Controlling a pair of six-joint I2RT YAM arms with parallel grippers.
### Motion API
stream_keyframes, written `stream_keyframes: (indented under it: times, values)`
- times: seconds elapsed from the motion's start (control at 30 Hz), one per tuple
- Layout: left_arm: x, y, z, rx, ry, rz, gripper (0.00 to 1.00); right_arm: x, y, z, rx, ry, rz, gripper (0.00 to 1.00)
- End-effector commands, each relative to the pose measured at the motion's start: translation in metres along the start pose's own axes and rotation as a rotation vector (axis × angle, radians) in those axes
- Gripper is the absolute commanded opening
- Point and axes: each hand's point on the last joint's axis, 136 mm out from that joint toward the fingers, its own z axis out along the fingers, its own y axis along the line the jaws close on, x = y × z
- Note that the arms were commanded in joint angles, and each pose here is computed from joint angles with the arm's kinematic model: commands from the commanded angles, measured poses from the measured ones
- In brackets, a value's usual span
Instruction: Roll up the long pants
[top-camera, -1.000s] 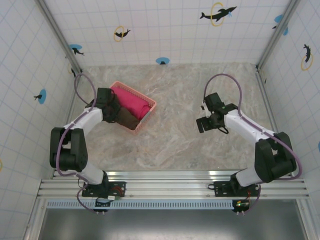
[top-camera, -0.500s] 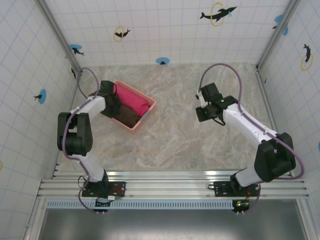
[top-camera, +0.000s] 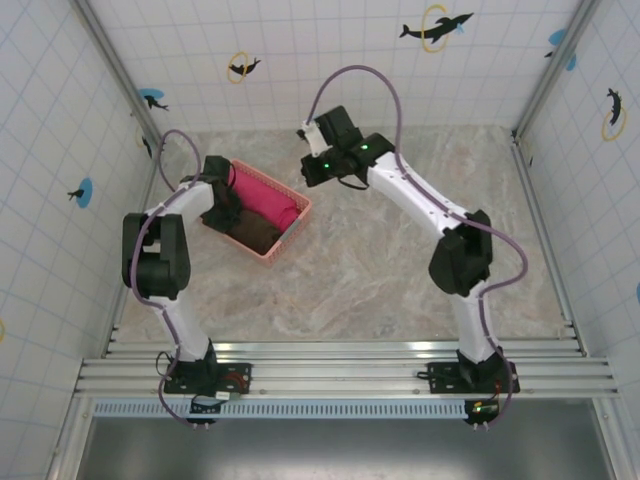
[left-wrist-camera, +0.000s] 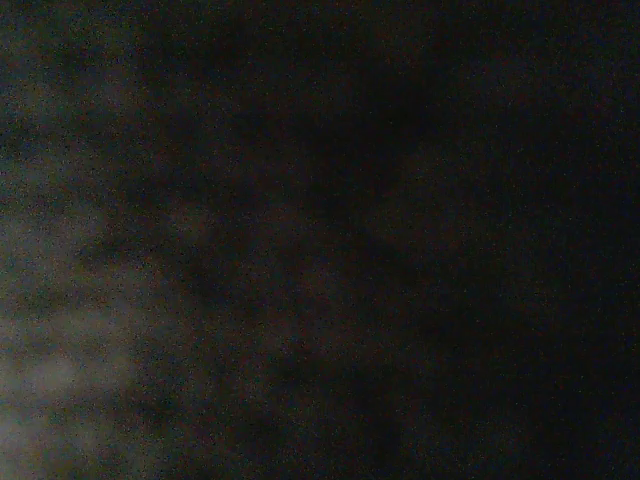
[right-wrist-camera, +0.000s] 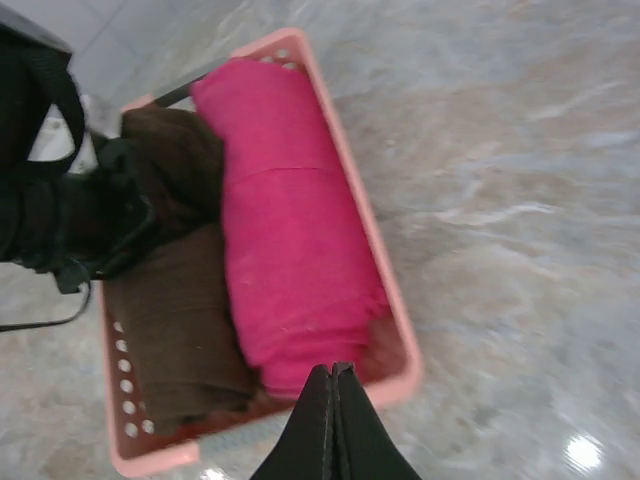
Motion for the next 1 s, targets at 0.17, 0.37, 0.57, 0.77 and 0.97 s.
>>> stream_keyframes:
  times: [0.17, 0.37, 0.57, 0.77, 0.97]
  values:
    - [0.019, 0.024, 0.052, -0.135, 0.109, 0.025, 0.00, 0.045, 0.075, 0.071, -0.256, 0.202, 0.060, 0.00]
    - [0.017, 0.003, 0.058, -0.121, 0.148, 0.067, 0.00, 0.066, 0.096, 0.086, -0.286, 0.253, 0.047, 0.00]
    - [0.030, 0.002, 0.058, -0.112, 0.188, 0.089, 0.00, 0.074, 0.101, 0.098, -0.289, 0.266, 0.040, 0.00]
    - [0.052, 0.000, 0.052, -0.137, 0.208, 0.165, 0.00, 0.065, 0.087, 0.111, -0.287, 0.231, 0.077, 0.00]
    - [0.081, -0.017, 0.050, -0.129, 0.250, 0.231, 0.00, 0.054, 0.067, 0.123, -0.280, 0.198, 0.108, 0.00]
